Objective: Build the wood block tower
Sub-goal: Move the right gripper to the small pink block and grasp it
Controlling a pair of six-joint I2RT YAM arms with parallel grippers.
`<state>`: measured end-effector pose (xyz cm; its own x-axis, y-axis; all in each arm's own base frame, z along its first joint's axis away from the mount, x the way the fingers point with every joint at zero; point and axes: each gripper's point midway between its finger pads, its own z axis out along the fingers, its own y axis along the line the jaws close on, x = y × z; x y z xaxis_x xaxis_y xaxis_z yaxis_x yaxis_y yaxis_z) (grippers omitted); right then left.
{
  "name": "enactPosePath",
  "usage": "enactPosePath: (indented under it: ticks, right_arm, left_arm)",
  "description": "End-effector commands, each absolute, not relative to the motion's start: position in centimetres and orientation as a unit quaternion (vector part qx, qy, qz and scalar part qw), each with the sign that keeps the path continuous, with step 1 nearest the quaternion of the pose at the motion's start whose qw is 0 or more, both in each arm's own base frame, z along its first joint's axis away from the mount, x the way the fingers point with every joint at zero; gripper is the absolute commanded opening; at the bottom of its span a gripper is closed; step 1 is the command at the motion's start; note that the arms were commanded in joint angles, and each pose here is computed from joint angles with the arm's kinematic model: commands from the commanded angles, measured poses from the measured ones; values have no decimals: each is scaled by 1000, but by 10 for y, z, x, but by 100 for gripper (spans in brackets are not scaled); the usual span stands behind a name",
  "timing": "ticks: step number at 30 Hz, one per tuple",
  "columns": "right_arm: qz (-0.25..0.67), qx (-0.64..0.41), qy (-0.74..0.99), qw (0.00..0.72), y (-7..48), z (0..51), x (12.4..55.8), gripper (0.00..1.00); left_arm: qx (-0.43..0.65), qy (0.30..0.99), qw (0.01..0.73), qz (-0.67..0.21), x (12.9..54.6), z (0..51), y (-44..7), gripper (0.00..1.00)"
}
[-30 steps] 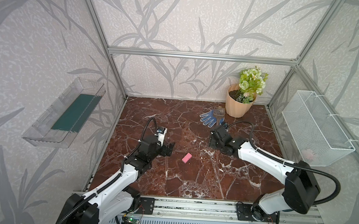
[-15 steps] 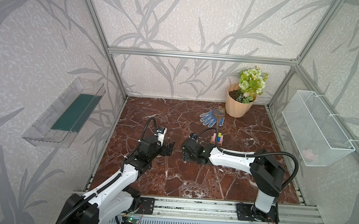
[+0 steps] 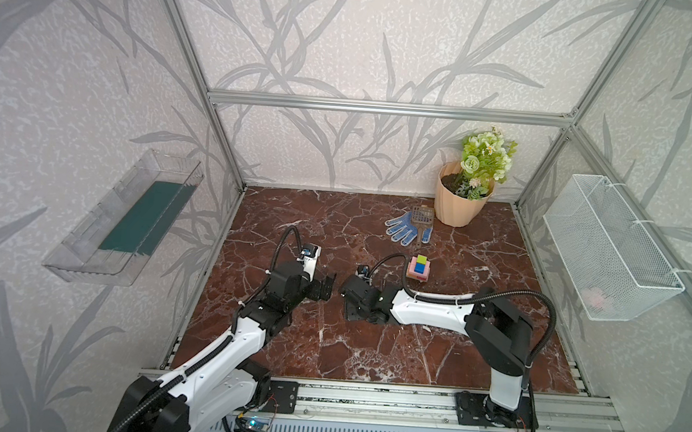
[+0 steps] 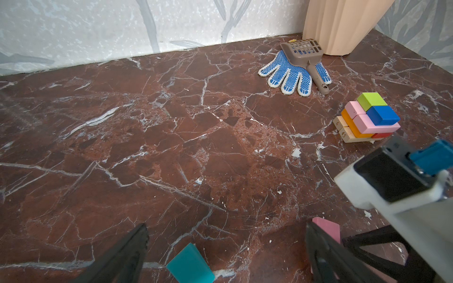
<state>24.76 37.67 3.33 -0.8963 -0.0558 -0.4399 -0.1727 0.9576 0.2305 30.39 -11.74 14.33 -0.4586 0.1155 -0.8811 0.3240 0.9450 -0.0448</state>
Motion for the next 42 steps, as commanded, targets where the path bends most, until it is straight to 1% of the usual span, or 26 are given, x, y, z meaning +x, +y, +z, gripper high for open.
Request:
enactPosePath:
  ticks: [1, 11, 17, 25, 29, 32, 42]
  right_arm:
    - [130, -54, 964, 226, 382, 37, 252, 67]
    - [120, -79, 965, 217, 403, 25, 259, 67]
    - [110, -84, 965, 222, 402, 24, 262, 58]
    - [83, -86, 966, 231, 390, 24, 264, 55]
    - [72, -86, 968, 226, 387, 23, 263, 50]
    - [62, -92, 968, 224, 386, 23, 263, 45]
    - [34, -108, 972, 206, 390, 9, 264, 40]
  left_arm:
    - [126, 843, 514, -99, 305, 148, -114, 99]
    - [124, 841, 517, -99, 304, 149, -114, 99]
    - [125, 841, 517, -100, 303, 149, -114, 99]
    - [126, 840, 518, -101, 303, 150, -114, 99]
    - [124, 839, 520, -101, 302, 150, -113, 99]
    - [124, 840, 519, -100, 303, 150, -113, 99]
    - [123, 838, 522, -102, 302, 151, -113, 99]
